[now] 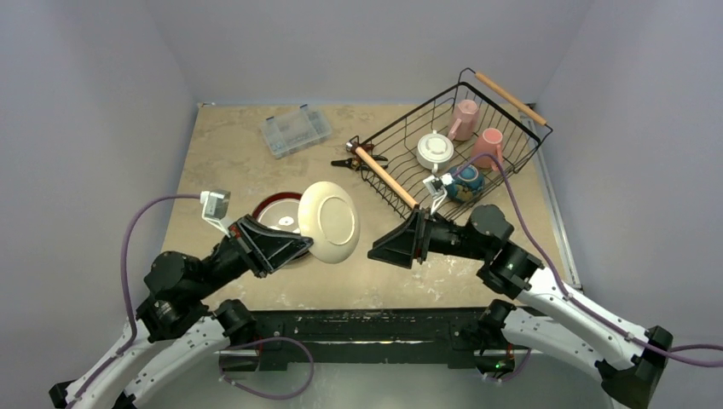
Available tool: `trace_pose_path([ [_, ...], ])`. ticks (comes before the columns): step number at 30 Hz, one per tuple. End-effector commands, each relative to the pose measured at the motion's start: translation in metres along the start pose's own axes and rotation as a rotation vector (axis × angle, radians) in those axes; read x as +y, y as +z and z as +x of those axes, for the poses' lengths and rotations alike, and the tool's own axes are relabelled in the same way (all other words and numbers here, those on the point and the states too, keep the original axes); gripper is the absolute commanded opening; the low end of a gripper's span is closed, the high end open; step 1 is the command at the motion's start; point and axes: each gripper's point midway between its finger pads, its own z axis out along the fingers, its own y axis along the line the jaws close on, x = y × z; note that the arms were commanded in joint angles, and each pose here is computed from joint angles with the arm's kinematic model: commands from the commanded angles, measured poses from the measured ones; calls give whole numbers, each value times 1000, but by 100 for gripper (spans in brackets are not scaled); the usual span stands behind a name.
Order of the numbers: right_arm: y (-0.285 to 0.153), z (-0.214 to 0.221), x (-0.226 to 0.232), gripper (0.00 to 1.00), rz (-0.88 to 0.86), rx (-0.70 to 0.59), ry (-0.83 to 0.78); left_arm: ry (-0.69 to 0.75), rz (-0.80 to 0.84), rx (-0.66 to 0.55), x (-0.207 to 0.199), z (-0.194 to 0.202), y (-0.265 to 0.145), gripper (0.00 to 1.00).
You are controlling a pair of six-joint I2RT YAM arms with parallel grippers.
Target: Load the mixed dishes into the dish rack
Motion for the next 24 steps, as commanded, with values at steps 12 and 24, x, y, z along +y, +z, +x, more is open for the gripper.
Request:
trace_pose_path([
  [12,-1,-47,105,95,-475,-198,121,-161,429,-246,-69,-45,-8,0],
  [24,1,-65,114,74,-548,-279,206,-215,459,-266,-54,-38,-8,0],
])
